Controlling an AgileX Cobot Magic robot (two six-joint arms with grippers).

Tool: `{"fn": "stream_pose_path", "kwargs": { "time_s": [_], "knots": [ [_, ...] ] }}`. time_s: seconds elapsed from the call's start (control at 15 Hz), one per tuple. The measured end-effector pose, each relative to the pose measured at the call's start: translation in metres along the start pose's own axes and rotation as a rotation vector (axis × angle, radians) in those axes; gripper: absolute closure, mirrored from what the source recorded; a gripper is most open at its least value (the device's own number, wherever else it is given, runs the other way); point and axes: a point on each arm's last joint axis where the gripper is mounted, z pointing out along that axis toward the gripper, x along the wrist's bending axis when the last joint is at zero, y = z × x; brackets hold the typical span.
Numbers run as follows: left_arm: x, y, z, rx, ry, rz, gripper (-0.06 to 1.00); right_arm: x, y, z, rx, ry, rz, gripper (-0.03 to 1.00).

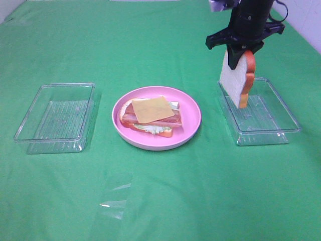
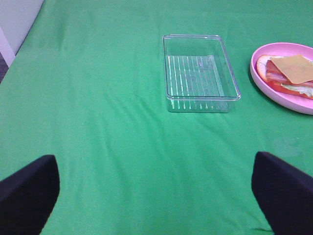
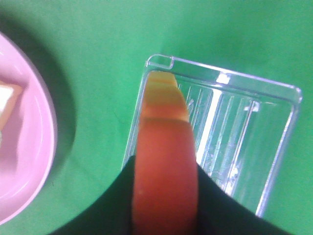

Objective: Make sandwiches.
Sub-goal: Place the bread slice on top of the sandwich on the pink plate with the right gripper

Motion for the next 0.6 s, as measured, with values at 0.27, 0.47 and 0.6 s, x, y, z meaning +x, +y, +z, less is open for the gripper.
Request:
{"fn": "stream_pose_path", "kwargs": {
  "time_s": [0.27, 0.47, 0.6],
  "knots": [
    [0.000, 0.000, 0.000, 0.000, 0.000, -0.002, -0.05, -0.004, -0.013, -0.082, -0.174, 0.026, 0.014, 0.72],
    [0.000, 0.000, 0.000, 0.000, 0.000, -0.002, -0.05, 0.001, -0.017, -0.098, -0.210, 0.092, 0.026, 0.72],
    [0.000, 0.000, 0.000, 0.000, 0.000, -0.002, -0.05, 0.010, -0.016, -0.096, -0.207, 0.190, 0.040, 0.72]
  ]
}}
